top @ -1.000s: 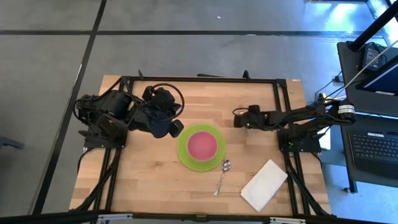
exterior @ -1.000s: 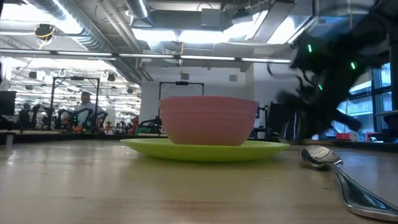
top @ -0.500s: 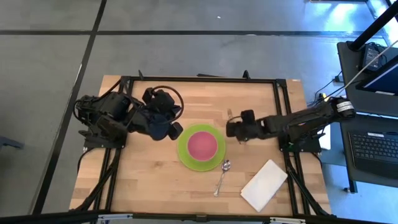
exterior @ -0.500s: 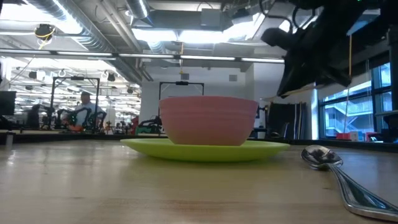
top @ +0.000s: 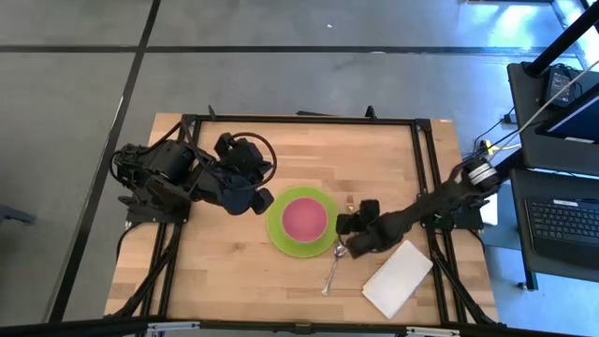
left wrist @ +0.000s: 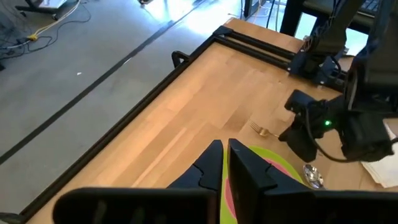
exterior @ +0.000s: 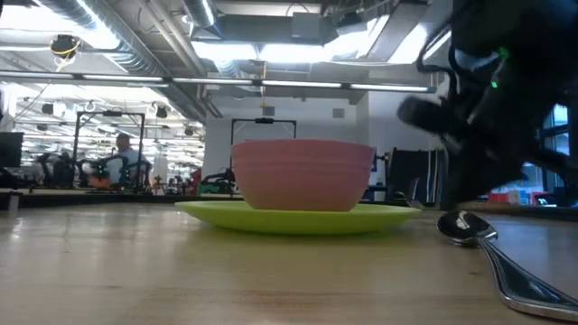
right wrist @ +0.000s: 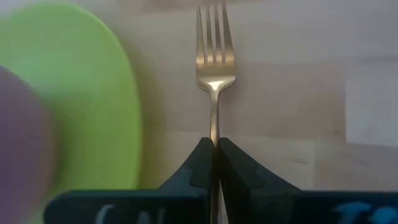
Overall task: Set table place
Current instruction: Put the fork on the right side of the green plate on the table, then put the spoon into the pink bowl
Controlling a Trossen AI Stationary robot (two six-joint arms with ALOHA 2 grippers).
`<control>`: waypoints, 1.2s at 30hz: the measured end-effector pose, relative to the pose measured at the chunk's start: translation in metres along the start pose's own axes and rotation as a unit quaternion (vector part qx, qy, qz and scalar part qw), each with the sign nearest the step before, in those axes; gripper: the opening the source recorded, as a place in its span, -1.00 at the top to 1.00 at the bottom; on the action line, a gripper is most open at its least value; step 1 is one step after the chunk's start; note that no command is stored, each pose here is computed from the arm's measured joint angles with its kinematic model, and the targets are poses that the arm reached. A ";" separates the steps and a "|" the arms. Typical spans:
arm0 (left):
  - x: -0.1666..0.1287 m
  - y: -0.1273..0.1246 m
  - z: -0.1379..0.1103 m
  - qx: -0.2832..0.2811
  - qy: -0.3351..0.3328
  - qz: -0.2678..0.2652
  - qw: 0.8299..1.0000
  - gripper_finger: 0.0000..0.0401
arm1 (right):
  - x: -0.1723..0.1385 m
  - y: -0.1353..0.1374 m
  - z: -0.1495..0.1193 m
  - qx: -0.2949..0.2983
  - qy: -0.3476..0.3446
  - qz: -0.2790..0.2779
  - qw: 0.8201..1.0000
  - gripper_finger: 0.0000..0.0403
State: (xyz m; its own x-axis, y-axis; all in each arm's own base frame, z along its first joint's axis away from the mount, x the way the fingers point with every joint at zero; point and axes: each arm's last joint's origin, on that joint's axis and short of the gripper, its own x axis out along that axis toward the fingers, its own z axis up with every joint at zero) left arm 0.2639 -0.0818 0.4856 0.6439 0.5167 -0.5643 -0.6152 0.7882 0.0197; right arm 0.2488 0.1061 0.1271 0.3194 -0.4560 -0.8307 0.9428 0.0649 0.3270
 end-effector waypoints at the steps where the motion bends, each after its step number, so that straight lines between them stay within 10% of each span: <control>1: 0.000 0.000 0.000 0.000 0.000 0.000 1.000 0.89 | 0.003 -0.002 -0.003 -0.001 -0.001 -0.007 1.000 0.91; 36: 0.000 -0.001 -0.001 -0.009 0.013 -0.013 1.000 0.69 | 0.020 0.002 -0.015 -0.017 -0.017 0.013 1.000 0.60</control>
State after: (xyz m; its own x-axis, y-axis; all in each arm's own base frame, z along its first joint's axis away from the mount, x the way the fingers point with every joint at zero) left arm 0.2646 -0.0830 0.4846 0.6476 0.4876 -0.5856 -0.6075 0.7943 -0.0104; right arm 0.2584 0.1103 0.1049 0.3403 -0.4832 -0.8067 0.9374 0.1069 0.3314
